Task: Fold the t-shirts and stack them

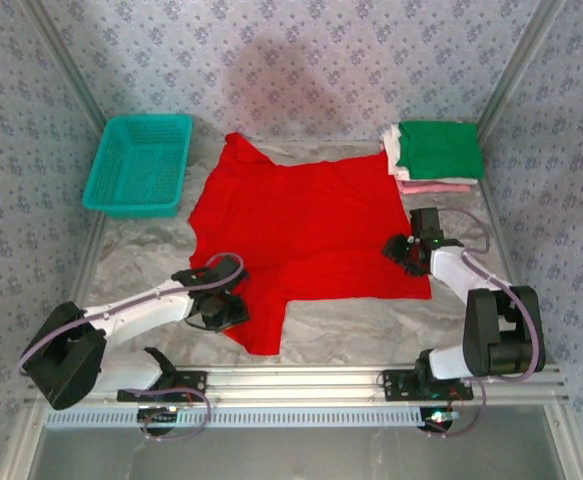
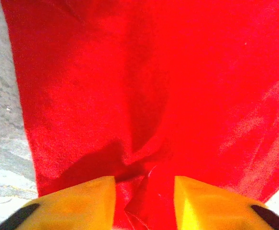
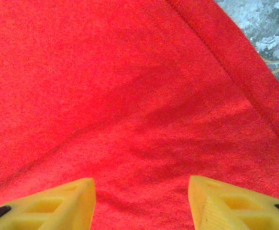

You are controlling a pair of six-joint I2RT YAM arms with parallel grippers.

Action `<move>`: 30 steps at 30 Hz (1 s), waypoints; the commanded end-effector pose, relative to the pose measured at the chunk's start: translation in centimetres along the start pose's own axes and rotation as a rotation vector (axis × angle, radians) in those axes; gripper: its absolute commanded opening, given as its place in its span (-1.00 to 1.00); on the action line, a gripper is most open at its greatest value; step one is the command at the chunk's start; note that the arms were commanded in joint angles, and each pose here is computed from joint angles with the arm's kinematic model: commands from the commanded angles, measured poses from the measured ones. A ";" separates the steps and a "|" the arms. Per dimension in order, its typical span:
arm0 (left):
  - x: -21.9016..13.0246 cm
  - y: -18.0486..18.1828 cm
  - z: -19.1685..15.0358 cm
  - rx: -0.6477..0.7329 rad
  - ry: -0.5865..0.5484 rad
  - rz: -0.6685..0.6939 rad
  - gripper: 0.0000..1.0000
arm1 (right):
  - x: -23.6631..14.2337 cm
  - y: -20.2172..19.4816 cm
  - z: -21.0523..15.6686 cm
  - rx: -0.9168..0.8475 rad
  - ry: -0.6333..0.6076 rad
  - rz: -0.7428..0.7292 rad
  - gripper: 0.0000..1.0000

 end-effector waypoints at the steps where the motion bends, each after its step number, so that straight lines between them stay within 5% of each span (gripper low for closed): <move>1: -0.6 -0.5 -0.1 0.009 0.015 -0.010 -0.43 | 0.5 -0.6 -0.3 -0.010 -0.003 -0.038 0.13; 4: -0.8 -0.4 -0.2 0.017 0.017 -0.009 -0.51 | 0.7 -0.6 -0.3 -0.009 -0.001 -0.040 0.13; 6: -0.8 -0.1 -0.4 0.012 0.022 0.001 -0.88 | 0.7 -0.7 -0.3 -0.002 0.000 -0.042 0.13; 9: -1.0 0.0 -0.4 0.018 0.019 0.010 -1.00 | 0.5 -1.1 -0.4 0.021 0.020 -0.048 0.14; 20: -4.9 3.8 -0.1 -0.067 -0.201 0.065 -1.00 | -4.4 -5.9 -1.8 0.262 0.085 -0.083 0.42; 30: -4.9 5.0 0.3 -0.089 -0.232 0.048 -1.00 | -4.5 -10.0 -2.9 0.453 0.150 -0.147 0.37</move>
Point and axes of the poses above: each hand's point on the last joint's axis, 136 mm out from that joint toward the fingers, its own x axis out along the fingers, its own y axis along the line the jaws close on, z = x × y, the point moved 6 cm from there along -x, back along the fingers, and after that the axes turned 6 degrees about x, right-handed, at the moved point
